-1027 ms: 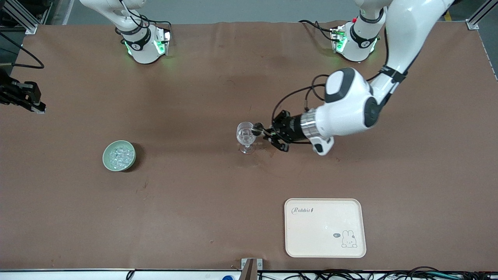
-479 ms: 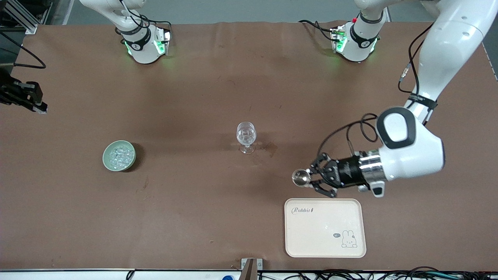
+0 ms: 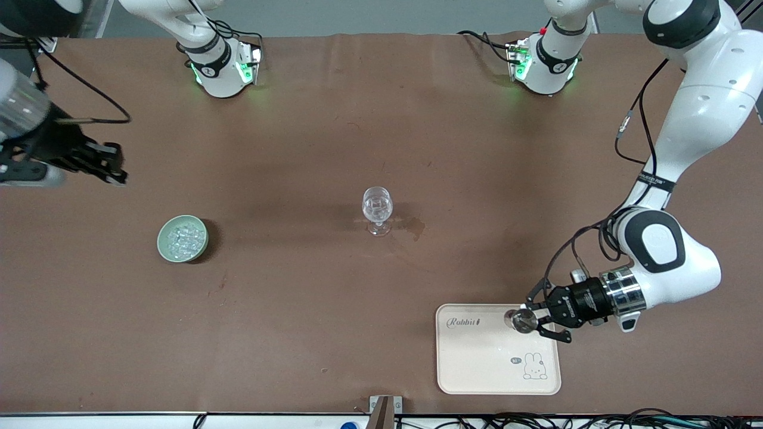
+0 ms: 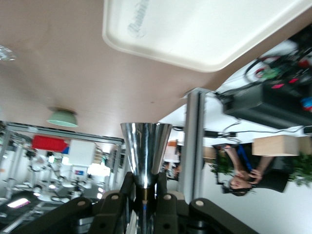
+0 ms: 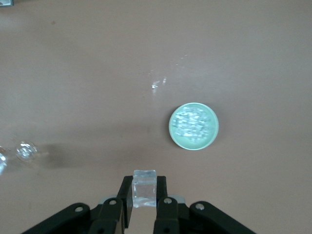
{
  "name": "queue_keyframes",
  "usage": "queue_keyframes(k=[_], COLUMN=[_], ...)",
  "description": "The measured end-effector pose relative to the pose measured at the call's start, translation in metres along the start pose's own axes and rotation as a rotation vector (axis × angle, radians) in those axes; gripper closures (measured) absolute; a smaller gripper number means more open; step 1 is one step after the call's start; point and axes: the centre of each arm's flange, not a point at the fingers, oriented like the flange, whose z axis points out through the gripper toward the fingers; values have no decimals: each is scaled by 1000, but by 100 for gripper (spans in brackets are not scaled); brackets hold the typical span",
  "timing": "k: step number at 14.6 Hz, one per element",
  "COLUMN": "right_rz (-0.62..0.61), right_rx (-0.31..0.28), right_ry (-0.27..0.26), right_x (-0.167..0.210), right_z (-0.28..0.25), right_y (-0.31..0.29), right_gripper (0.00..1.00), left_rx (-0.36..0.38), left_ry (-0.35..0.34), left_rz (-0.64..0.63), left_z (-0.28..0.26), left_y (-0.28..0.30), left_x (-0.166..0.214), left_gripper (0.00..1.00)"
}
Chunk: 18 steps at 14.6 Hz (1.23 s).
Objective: Pour wine and add ice with both arms
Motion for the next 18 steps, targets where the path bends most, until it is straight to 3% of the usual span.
queue_keyframes(k=[9,18], right_rz=[165,221], right_rx=[31,48], right_ry=[-6,4], right_x=[0,-17], right_z=[84,157], right_y=[-154,-303], right_gripper=[77,77], left_rx=[-58,-49], left_ry=[-25,-38], left_rz=[-45,18], left_z=[-9,5], left_y=[19,13], left_x=[119,156], left_gripper=[79,79])
